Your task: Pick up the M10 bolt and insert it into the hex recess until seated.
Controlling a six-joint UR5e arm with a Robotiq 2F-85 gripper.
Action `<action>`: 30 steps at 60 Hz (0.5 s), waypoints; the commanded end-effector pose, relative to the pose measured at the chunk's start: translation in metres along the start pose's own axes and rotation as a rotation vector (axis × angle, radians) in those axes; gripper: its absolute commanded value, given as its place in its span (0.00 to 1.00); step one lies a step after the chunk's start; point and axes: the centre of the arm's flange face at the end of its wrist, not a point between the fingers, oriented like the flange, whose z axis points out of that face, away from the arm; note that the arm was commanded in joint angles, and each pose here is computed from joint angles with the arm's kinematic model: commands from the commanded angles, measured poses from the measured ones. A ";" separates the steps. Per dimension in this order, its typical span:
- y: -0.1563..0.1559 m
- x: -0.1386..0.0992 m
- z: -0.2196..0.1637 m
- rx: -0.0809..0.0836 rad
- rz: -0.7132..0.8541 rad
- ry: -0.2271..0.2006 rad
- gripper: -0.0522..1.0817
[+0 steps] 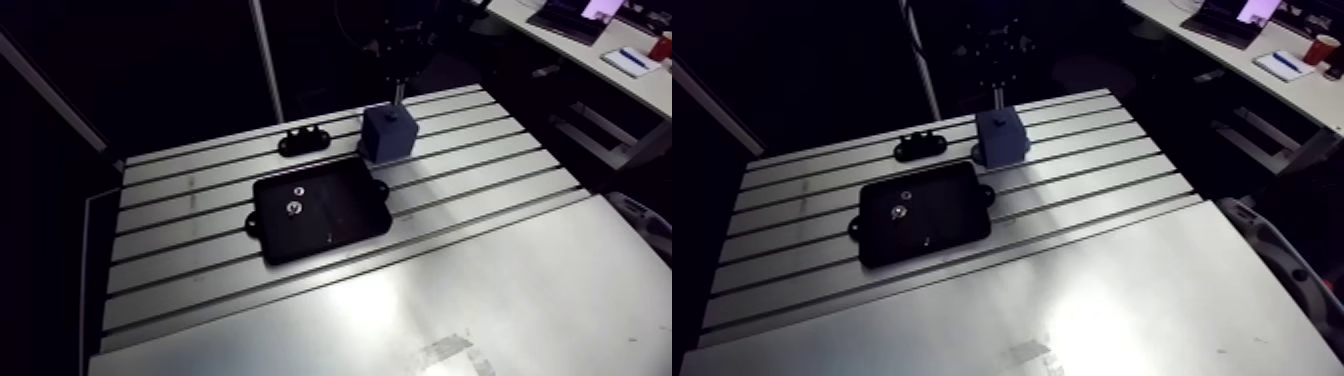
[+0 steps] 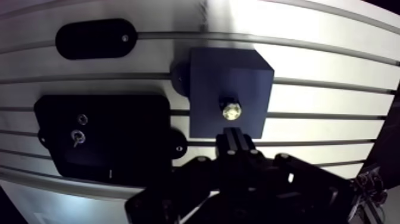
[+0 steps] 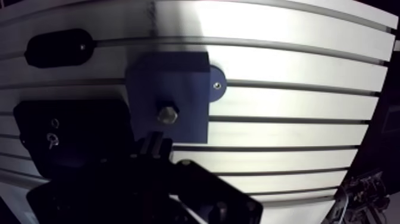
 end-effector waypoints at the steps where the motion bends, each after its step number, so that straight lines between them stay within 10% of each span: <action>1: -0.001 -0.002 0.005 0.000 0.001 -0.007 1.00; 30: -0.001 0.003 0.015 -0.014 -0.015 0.033 1.00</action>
